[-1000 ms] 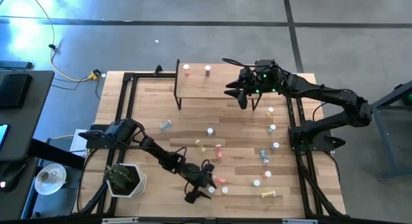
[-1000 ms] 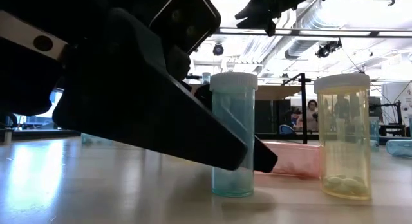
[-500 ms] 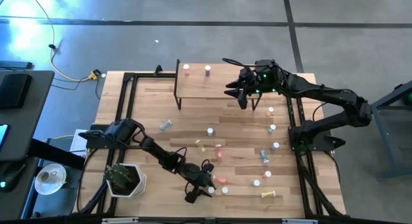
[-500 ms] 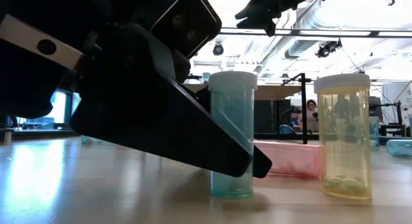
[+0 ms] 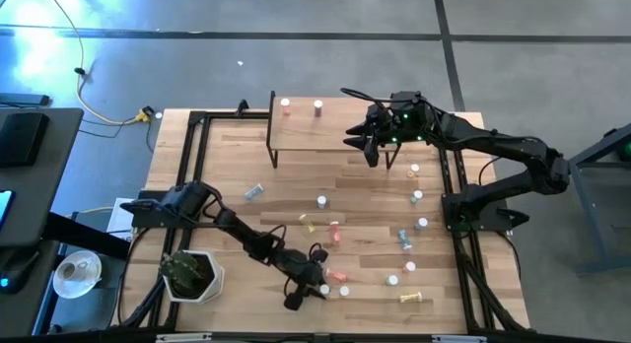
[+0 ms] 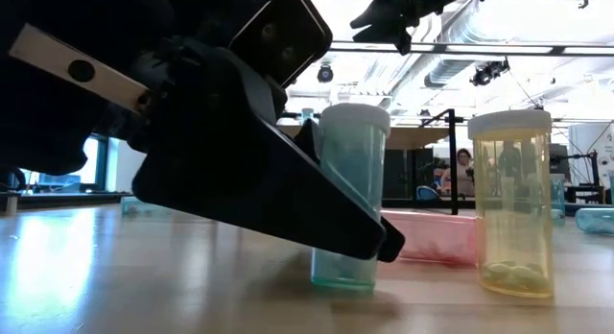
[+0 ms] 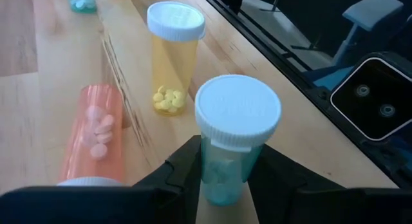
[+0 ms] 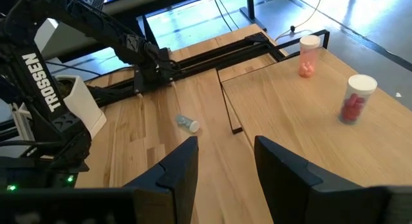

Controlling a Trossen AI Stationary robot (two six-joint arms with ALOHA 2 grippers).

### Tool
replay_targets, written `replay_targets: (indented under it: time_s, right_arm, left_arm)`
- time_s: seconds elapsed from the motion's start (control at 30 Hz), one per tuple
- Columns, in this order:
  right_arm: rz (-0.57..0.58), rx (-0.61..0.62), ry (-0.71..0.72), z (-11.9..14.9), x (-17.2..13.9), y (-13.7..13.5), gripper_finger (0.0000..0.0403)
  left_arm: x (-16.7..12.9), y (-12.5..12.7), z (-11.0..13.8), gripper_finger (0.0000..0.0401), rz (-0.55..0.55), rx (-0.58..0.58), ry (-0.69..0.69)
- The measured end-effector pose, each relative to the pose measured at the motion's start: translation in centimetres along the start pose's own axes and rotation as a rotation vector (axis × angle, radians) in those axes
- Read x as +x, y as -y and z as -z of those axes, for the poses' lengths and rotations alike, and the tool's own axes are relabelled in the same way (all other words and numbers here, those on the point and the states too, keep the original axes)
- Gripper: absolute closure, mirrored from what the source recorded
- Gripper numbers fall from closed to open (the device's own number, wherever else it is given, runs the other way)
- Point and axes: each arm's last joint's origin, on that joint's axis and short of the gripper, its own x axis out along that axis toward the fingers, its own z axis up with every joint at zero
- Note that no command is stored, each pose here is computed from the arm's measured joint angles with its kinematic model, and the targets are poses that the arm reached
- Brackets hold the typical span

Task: Pick and place medicine bottles onto shelf by color
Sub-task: Put the green pill bottle on the shelf

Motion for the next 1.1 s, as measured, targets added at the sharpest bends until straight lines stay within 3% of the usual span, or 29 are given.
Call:
replay_targets:
  time_s: [0.5, 1.1]
  right_arm:
    - [-0.002, -0.044, -0.001, -0.1, -2.3, -0.6, 0.0261]
    - [-0.002, -0.06, -0.019, 0.0, -2.4, -0.6, 0.0256]
  left_arm:
    - [-2.1, -3.5, -1.6, 0.0303, -0.093, 0.002, -0.1]
    - [-9.7, -7.4, -9.2, 0.0304, -0.241, 0.094, -0.005]
